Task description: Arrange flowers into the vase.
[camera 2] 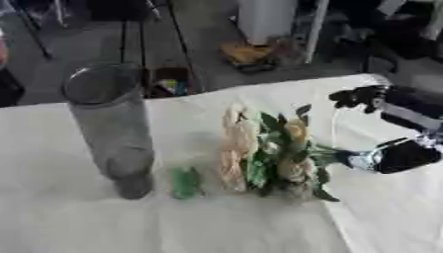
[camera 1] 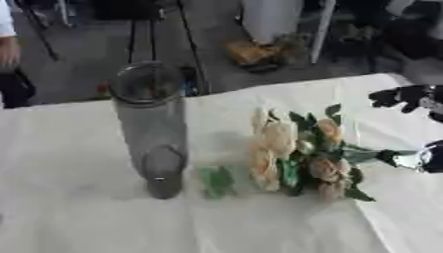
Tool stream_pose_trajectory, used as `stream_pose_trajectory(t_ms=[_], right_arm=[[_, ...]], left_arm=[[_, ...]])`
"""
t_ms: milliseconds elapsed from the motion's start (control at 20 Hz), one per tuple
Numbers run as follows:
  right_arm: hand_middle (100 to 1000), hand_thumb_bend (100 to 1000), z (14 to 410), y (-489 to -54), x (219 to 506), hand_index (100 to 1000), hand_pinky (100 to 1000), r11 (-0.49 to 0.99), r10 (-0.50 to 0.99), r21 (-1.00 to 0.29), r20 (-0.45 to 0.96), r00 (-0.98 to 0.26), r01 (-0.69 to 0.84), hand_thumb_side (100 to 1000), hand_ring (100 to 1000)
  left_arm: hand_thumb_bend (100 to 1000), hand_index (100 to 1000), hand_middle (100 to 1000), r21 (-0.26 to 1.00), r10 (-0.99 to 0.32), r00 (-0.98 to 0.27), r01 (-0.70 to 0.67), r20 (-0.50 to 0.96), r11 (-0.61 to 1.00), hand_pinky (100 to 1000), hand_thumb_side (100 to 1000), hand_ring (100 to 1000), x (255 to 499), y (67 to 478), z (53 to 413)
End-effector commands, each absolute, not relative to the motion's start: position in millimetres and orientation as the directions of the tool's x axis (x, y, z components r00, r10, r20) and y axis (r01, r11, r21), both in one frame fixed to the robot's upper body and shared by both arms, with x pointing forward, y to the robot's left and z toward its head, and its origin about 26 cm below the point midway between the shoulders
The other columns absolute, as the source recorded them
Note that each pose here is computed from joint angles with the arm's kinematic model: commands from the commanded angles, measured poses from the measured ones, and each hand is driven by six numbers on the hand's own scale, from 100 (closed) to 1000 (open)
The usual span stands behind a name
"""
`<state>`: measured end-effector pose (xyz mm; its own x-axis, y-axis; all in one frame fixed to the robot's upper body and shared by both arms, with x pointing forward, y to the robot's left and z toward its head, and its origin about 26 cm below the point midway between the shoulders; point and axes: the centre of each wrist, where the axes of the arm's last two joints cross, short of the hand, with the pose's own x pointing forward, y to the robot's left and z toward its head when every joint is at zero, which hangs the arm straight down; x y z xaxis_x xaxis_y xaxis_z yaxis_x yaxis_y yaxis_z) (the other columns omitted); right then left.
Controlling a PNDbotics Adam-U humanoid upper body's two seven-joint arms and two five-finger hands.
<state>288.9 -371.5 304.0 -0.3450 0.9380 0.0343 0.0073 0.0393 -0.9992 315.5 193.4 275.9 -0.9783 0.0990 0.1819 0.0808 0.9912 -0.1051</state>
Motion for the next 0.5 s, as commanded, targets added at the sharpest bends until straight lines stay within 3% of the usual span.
stream_pose_trajectory(t_ms=[50,300,350,500], right_arm=[[822,483,315.2,-372.9,286.2,1000,811,0.019,0.942,-0.999,0.002,-0.336,0.046,393,892],[828,492,313.8,-373.4,286.7,1000,872,0.022,0.937,-0.999,0.005,-0.349,0.045,416,924],[856,494,313.4,-373.3,286.8,1000,920,0.017,0.935,-0.999,0.001,-0.355,0.042,413,986],[887,489,311.8,-375.8,288.5,1000,960,0.002,0.926,-1.000,-0.009,-0.379,0.027,411,1000]], left_arm=[[100,921,857,-0.102,0.104,-0.980,0.088,0.167,0.991,706,1000,797,312.7,192.5,280.1],[100,921,856,-0.098,0.106,-0.980,0.090,0.168,0.991,705,1000,794,312.7,192.3,280.1],[100,921,856,-0.098,0.106,-0.980,0.090,0.168,0.991,705,1000,793,312.7,192.3,280.1],[100,921,855,-0.097,0.107,-0.980,0.091,0.168,0.991,704,1000,792,312.7,192.2,280.1]])
